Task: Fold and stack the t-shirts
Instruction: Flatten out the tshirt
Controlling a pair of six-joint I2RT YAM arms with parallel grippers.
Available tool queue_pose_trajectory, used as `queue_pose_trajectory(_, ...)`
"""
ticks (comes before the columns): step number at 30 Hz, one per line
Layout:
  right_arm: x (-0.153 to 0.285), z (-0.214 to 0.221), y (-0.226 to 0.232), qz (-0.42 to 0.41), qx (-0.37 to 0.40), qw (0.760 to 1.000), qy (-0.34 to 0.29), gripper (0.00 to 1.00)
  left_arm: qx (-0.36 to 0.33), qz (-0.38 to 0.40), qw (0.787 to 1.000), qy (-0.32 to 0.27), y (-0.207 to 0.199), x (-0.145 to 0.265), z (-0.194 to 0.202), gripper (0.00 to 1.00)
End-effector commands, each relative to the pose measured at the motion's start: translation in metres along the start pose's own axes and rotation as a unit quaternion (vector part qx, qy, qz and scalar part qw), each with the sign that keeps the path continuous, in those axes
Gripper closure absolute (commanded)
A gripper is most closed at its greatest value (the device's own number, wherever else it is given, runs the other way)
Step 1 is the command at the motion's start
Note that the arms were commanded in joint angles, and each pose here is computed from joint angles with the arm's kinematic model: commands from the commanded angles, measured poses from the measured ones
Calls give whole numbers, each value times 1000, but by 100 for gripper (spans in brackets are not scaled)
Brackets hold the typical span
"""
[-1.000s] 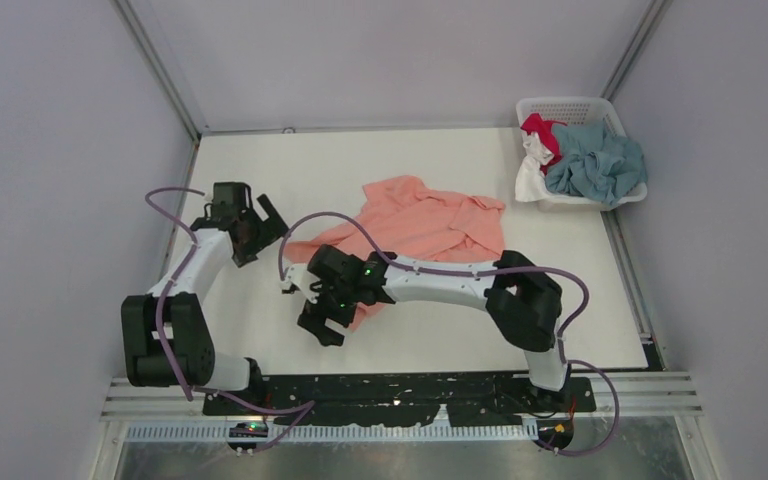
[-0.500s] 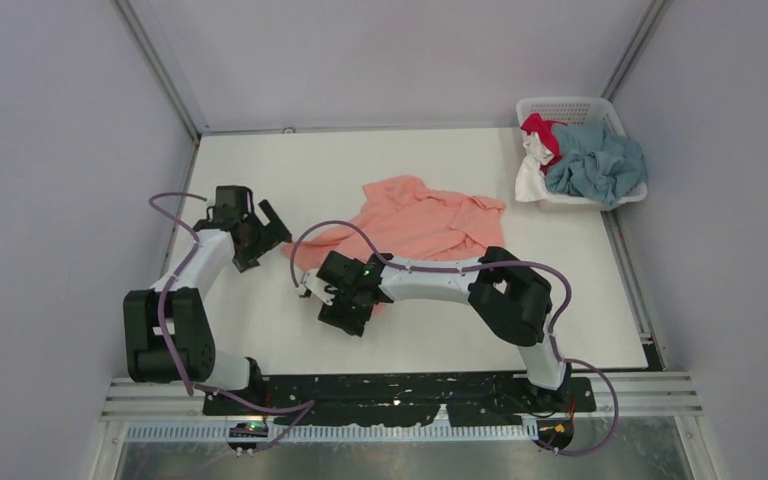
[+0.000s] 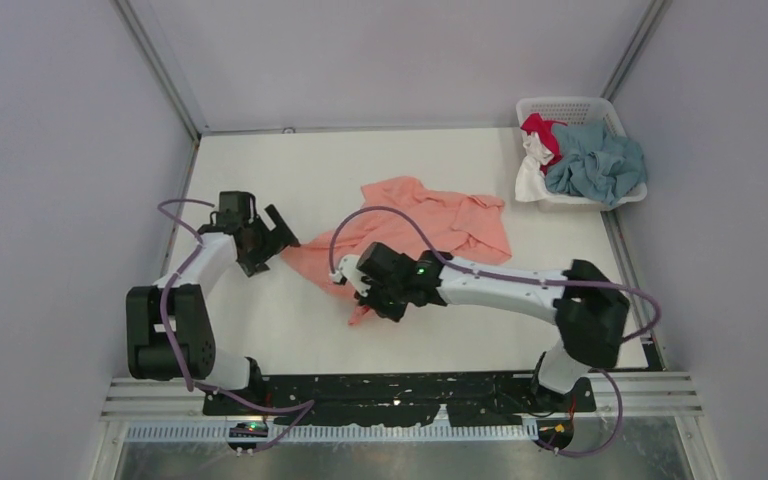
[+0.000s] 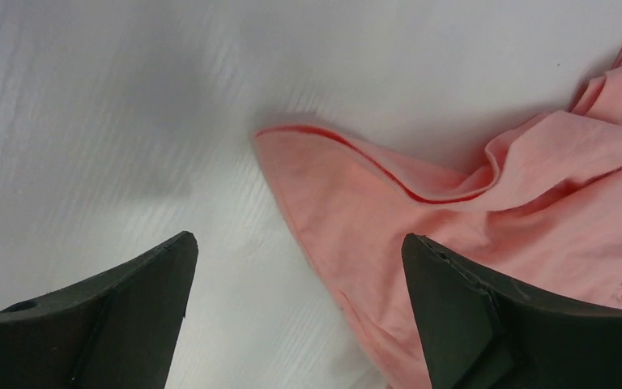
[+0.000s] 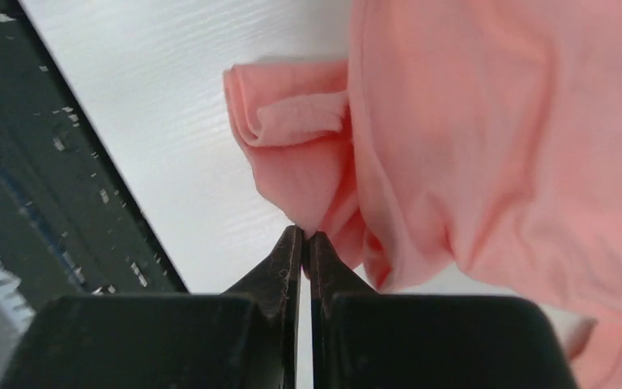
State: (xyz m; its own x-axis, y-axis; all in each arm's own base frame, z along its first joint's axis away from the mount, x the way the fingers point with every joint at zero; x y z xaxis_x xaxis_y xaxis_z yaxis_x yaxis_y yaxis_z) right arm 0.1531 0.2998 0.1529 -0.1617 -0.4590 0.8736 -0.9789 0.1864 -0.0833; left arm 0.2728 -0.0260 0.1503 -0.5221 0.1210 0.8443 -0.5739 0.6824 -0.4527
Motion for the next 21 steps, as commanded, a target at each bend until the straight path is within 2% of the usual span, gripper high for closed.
queue_pose_trajectory(1, 81, 18, -12, 61, -86, 992, -63, 95, 8, 16, 1000, 24, 1, -3, 14, 1)
queue_pose_trajectory(4, 113, 63, -23, 124, -180, 975, -38, 95, -8, 4, 999, 52, -4, 0, 33, 1)
queue_pose_trajectory(6, 132, 91, -39, 189, -261, 947, -24, 95, -16, -4, 998, 55, -5, 2, 42, 1)
queue_pose_trajectory(8, 144, 107, -44, 219, -306, 926, -28, 95, -26, -6, 998, 56, -8, 7, 51, 1)
queue_pose_trajectory(12, 142, 107, -43, 187, -313, 928, -74, 95, -80, -11, 994, 77, -11, 21, 82, 1)
queue_pose_trajectory(15, 130, 106, -41, 145, -305, 938, -72, 95, -142, 1, 983, 114, -9, 30, 112, 1)
queue_pose_trajectory(17, 121, 108, -41, 127, -303, 943, -57, 95, -204, 44, 967, 148, -10, 36, 135, 2)
queue_pose_trajectory(19, 116, 108, -41, 118, -303, 944, -53, 95, -292, 103, 935, 171, -15, 46, 161, 6)
queue_pose_trajectory(21, 114, 108, -40, 108, -300, 946, -52, 95, -376, 126, 903, 168, -18, 57, 183, 6)
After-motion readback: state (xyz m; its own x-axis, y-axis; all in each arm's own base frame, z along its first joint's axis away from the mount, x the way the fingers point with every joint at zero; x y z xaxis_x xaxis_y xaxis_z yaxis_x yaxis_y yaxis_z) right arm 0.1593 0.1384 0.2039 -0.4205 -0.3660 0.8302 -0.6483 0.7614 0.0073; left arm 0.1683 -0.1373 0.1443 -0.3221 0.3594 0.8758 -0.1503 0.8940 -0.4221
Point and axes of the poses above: each gripper's point midway between its finger pads, its own x axis back along the fingers, its own y axis along the line the jaws close on, z = x × y, the point moved 10 cm from there along x, back along the fingers, and after that the axes turned 10 degrees about x, right-handed, at the moved point
